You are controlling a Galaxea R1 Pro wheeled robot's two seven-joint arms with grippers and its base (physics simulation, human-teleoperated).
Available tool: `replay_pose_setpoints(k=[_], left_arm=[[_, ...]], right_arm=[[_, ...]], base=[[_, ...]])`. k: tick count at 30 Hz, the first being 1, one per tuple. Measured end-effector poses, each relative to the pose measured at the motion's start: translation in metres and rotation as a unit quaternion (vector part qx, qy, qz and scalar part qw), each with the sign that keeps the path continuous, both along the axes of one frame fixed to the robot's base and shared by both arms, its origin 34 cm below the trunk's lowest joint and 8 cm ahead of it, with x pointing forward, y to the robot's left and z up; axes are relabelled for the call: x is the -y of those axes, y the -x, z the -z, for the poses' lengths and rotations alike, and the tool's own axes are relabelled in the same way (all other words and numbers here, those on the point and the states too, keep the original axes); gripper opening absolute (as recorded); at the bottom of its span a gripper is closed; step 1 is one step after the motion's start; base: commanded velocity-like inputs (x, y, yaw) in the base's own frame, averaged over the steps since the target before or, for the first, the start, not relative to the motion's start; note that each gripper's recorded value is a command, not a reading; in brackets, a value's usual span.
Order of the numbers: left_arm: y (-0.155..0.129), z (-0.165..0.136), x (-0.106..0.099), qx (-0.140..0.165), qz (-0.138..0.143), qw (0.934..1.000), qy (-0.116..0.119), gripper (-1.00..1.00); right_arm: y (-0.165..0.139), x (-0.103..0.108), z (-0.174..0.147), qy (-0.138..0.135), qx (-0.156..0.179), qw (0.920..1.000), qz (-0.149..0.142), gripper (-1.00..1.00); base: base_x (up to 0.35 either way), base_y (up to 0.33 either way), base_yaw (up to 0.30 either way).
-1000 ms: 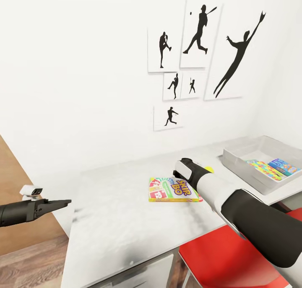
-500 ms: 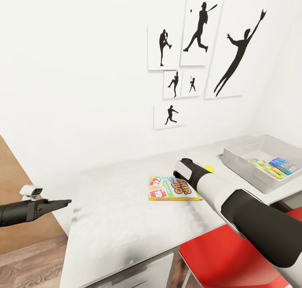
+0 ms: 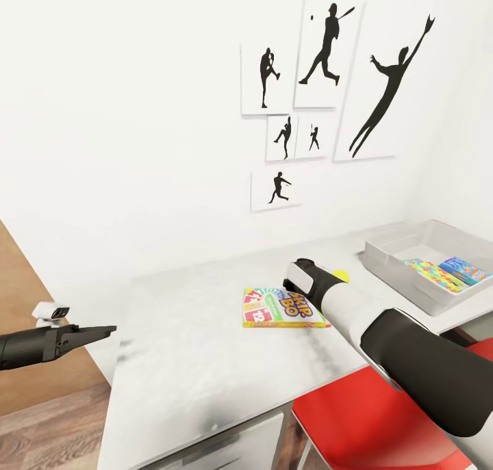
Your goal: Put all the toys in the child's room - the three board games (two on the bed and one on the table), the two jigsaw puzzles on the table, and the tennis ball on the table - inside the toy box on the table in the child's room.
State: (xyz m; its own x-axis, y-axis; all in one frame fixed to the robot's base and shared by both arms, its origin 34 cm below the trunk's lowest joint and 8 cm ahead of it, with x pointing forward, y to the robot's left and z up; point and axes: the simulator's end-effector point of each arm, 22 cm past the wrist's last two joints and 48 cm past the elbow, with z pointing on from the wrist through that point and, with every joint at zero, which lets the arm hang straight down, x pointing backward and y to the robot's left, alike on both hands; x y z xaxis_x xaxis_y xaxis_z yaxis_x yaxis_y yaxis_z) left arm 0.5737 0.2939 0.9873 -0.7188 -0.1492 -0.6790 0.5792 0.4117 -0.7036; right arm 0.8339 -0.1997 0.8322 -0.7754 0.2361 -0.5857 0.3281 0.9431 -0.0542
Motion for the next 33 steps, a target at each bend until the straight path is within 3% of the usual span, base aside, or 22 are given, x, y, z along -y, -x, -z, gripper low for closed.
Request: replay_pose_setpoints(k=[33], left_arm=[[0.0, 0.0017, 0.0001, 0.0, 0.0, 1.0, 0.0, 1.0]], right_arm=[[-0.0092, 0.0014, -0.0061, -0.003, 0.032, 0.9993, 0.017, 1.0]], base=[[0.0, 0.0, 0.0]])
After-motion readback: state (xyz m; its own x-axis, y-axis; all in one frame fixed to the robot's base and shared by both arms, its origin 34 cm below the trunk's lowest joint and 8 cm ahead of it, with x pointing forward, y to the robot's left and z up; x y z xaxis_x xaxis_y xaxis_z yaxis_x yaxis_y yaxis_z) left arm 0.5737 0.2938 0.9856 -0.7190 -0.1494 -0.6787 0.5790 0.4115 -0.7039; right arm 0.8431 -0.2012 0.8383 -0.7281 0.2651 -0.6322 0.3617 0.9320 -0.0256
